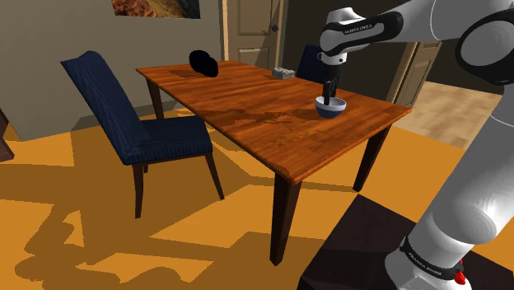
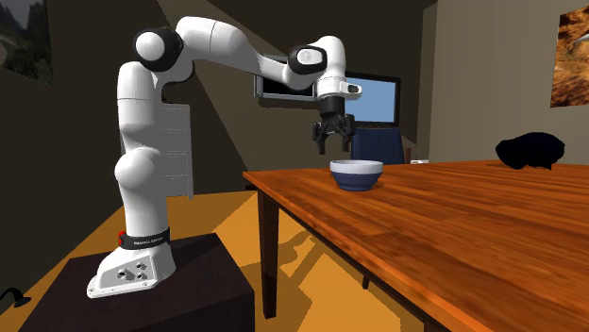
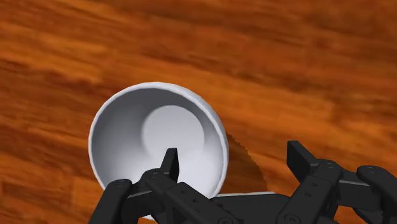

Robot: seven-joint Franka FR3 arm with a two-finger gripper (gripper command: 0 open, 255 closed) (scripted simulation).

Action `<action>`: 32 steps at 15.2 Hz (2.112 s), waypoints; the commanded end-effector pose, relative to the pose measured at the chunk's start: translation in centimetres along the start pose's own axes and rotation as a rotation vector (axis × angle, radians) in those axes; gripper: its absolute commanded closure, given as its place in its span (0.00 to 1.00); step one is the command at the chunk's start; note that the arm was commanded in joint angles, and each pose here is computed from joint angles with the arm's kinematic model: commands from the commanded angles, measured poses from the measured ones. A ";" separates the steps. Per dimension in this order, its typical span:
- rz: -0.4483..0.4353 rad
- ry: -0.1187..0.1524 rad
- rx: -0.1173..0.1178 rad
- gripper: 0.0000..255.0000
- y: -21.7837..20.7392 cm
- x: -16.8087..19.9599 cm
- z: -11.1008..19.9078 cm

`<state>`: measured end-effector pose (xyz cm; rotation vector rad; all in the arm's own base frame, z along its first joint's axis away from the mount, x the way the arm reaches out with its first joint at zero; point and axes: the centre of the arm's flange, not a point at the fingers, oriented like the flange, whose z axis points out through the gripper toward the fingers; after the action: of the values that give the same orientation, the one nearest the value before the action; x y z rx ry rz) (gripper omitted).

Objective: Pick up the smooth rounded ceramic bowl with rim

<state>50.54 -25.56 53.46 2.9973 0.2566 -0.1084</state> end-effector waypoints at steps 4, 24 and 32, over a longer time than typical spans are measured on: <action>-0.004 0.001 -0.004 0.00 0.6 0.7 2.2; -0.004 0.001 -0.004 1.00 0.7 0.6 1.4; -0.004 0.001 -0.004 1.00 1.2 0.3 -2.7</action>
<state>51.22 -26.35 55.82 2.9934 0.2621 -0.1064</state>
